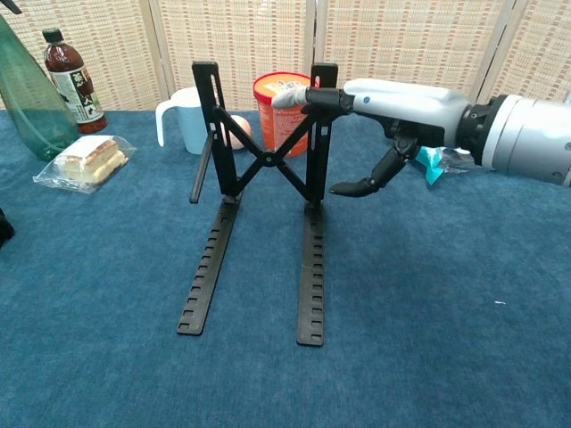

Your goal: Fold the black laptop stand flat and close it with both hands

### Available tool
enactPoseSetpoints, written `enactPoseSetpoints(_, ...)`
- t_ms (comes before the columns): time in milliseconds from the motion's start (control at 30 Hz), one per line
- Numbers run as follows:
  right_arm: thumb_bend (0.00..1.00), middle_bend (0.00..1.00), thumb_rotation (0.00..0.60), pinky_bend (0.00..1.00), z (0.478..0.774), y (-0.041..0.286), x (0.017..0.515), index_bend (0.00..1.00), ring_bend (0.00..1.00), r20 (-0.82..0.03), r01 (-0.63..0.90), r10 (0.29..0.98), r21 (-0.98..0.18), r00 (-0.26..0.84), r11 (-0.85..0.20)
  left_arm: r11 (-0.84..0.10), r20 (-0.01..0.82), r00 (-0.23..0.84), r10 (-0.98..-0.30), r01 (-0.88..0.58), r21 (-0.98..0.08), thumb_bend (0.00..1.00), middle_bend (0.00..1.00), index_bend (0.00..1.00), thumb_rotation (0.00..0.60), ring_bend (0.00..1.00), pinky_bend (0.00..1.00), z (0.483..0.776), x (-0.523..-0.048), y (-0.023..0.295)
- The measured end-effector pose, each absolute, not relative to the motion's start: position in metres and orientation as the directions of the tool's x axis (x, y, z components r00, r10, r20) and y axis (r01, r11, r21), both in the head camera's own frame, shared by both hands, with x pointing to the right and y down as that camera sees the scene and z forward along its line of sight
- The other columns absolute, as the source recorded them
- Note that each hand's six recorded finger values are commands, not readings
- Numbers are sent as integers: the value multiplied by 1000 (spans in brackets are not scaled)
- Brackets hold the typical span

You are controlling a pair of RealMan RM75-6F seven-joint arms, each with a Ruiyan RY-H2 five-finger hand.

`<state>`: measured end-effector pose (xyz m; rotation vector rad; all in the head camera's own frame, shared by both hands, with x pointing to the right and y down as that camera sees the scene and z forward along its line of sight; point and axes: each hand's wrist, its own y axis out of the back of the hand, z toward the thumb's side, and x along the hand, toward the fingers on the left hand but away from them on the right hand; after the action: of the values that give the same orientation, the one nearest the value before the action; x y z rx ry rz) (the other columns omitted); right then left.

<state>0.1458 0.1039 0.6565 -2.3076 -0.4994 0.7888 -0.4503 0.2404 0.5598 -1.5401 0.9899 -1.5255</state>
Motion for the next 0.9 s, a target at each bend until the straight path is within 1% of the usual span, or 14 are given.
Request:
enactPoseSetpoints(300,206,22,600,34,669,82,156,0,0,-440,156,567,-679,696,-718,-425,425,-12,-905,-26,-905,311,139,148,600,94,60,558,-451,241)
enactPoseSetpoints(467,206,22,600,34,671,78,158,0,0,-443,166,576,-676,687,-718,-425,426,-13,-905,-26,-905,310,139,148,600,94,60,559,-451,241)
enactPoseSetpoints(667,207,28,600,34,663,92,164,0,0,-438,156,549,-664,712,-731,-428,428,-19,-903,-26,-903,310,139,148,600,95,60,559,-452,243)
enactPoseSetpoints(900,207,37,600,34,662,121,182,0,0,-485,104,488,-624,725,-774,-426,427,-18,-904,-27,-904,311,139,148,600,95,60,559,-452,242)
